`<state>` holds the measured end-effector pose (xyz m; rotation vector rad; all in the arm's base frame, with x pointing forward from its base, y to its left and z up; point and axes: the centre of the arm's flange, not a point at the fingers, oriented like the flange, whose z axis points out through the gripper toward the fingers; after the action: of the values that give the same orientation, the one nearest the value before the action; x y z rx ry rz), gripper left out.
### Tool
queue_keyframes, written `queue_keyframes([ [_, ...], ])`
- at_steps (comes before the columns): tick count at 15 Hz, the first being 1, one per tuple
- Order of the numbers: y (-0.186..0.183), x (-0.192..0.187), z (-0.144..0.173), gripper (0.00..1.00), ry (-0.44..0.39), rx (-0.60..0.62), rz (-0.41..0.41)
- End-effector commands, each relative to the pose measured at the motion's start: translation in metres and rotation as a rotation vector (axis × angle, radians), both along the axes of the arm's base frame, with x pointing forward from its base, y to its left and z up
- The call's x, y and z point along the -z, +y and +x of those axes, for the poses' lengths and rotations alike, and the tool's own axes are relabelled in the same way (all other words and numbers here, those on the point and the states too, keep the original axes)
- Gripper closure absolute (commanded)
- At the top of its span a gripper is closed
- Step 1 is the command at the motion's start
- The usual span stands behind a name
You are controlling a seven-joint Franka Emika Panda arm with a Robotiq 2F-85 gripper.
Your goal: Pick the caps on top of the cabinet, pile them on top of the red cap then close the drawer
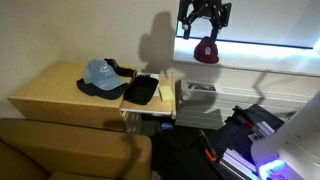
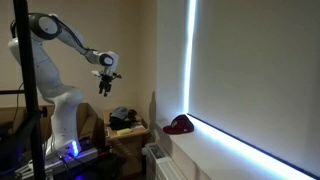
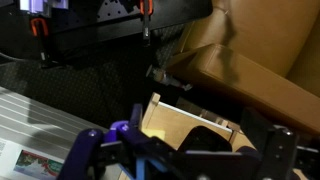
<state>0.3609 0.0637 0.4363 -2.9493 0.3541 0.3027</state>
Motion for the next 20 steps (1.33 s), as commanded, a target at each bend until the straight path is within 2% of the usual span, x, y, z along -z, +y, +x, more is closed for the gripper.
queue_keyframes([
  [1,0.0,0.0,0.0,0.0,0.0,0.0,0.0],
  [3,0.002,0.014,0.008,0.0,0.028,0.015,-0.003],
  [5,0.021,0.051,0.03,0.0,0.113,0.032,-0.024],
  [7,0.046,0.082,0.049,0.0,0.118,0.029,-0.072],
  [10,0.092,0.109,0.091,0.0,-0.035,0.053,-0.125],
  [13,0.134,0.108,0.145,0.0,-0.213,0.118,-0.146],
  [14,0.146,0.102,0.164,0.0,-0.24,0.141,-0.148],
  [15,0.157,0.096,0.182,0.0,-0.228,0.148,-0.146],
  [16,0.133,0.1,0.132,0.0,-0.228,0.125,-0.14],
  [18,0.145,0.097,0.158,0.0,-0.242,0.146,-0.131],
  [20,0.147,0.099,0.166,0.0,-0.238,0.15,-0.126],
])
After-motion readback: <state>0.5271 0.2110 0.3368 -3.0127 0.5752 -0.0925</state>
